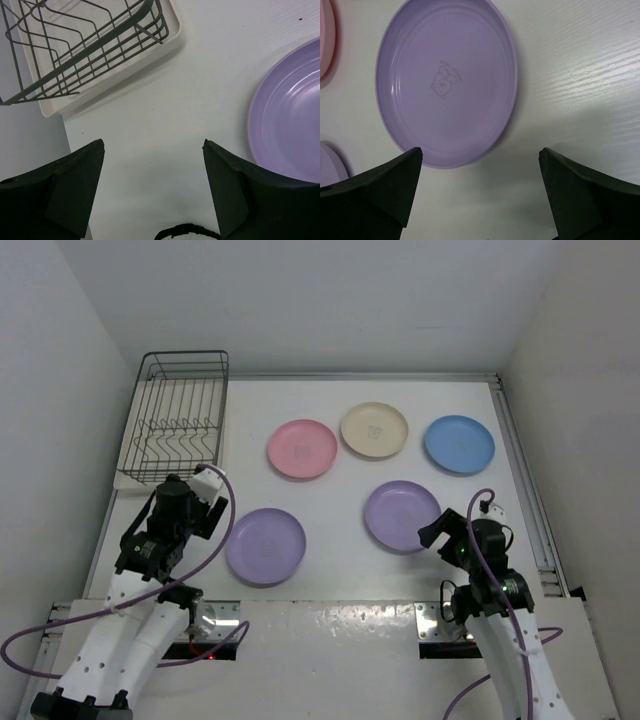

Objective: Load the plates into the dish rack

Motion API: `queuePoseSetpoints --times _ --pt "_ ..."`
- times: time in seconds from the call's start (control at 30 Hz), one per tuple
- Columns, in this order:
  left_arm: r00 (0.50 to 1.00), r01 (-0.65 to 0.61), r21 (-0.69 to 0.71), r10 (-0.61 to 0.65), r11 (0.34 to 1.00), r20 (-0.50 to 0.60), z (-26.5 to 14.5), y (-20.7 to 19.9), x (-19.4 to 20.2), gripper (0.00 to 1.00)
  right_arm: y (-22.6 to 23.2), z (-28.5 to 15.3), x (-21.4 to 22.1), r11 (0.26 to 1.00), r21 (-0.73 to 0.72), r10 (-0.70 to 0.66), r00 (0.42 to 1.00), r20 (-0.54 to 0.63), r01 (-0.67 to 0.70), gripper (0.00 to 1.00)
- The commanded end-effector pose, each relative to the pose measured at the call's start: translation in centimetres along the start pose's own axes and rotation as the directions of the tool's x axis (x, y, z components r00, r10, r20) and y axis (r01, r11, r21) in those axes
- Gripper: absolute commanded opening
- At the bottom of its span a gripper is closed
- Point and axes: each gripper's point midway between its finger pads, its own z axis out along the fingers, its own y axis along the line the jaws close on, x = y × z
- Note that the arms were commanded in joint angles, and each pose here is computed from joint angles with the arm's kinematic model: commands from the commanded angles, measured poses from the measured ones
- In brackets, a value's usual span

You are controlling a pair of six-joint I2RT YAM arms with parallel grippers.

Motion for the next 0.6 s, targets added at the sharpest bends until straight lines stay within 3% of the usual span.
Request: queuePoseSetpoints --times 0.0,0.13,0.17,0.23,0.27,0.33,0.37,0.4,0.47,0.57 --pt "0.999 0.010 -0.012 -0.010 1.000 0.031 0.1 0.3 -0.6 0.85 1.5 -0.4 -1.4 0.999 -0.049 -0.014 0.999 0.034 0.016 1.00" --pt "0.988 -0.081 0.113 0.065 0.990 0.138 -1.5 -0.7 -4.2 0.94 2.2 -0.5 -2.5 0.997 -0.070 -0.017 0.997 0.072 0.022 1.00" --pt "0.976 -0.199 0.205 0.174 0.958 0.133 -1.9 -2.1 -4.2 0.94 2.5 -0.7 -3.0 0.996 -0.073 -0.035 0.996 0.080 0.041 1.00" --pt "0.933 -0.333 0.362 0.249 0.871 0.259 -4.7 -3.9 -8.1 0.94 2.9 -0.9 -3.6 0.995 -0.080 -0.051 0.995 0.091 0.058 1.00" --pt "0.928 -0.373 0.481 0.318 0.793 0.196 -4.6 -5.9 -7.0 0.94 3.3 -1.1 -4.2 0.994 -0.077 -0.069 0.994 0.089 0.076 1.00" --pt "0.914 -0.395 0.511 0.380 0.763 0.139 -4.9 -6.1 -8.5 0.93 3.3 -1.1 -4.2 0.994 -0.071 -0.082 0.994 0.075 0.087 1.00" --pt "0.881 -0.443 0.557 0.455 0.703 0.127 -5.1 -7.9 -8.2 0.90 3.6 -1.2 -4.3 0.992 -0.077 -0.092 0.993 0.069 0.097 1.00" --pt "0.847 -0.447 0.585 0.531 0.677 0.034 -4.4 -8.6 -6.7 0.90 3.7 -1.0 -4.4 0.992 -0.078 -0.091 0.994 0.065 0.096 1.00" --pt "0.806 -0.499 0.604 0.588 0.621 0.061 -4.5 -10.8 -6.9 0.90 3.8 -0.7 -4.1 0.992 -0.085 -0.087 0.995 0.052 0.092 1.00" --pt "0.808 -0.485 0.583 0.590 0.652 0.012 -1.9 -12.1 -7.3 0.94 4.1 -0.4 -4.2 0.993 -0.093 -0.069 0.996 0.056 0.074 1.00"
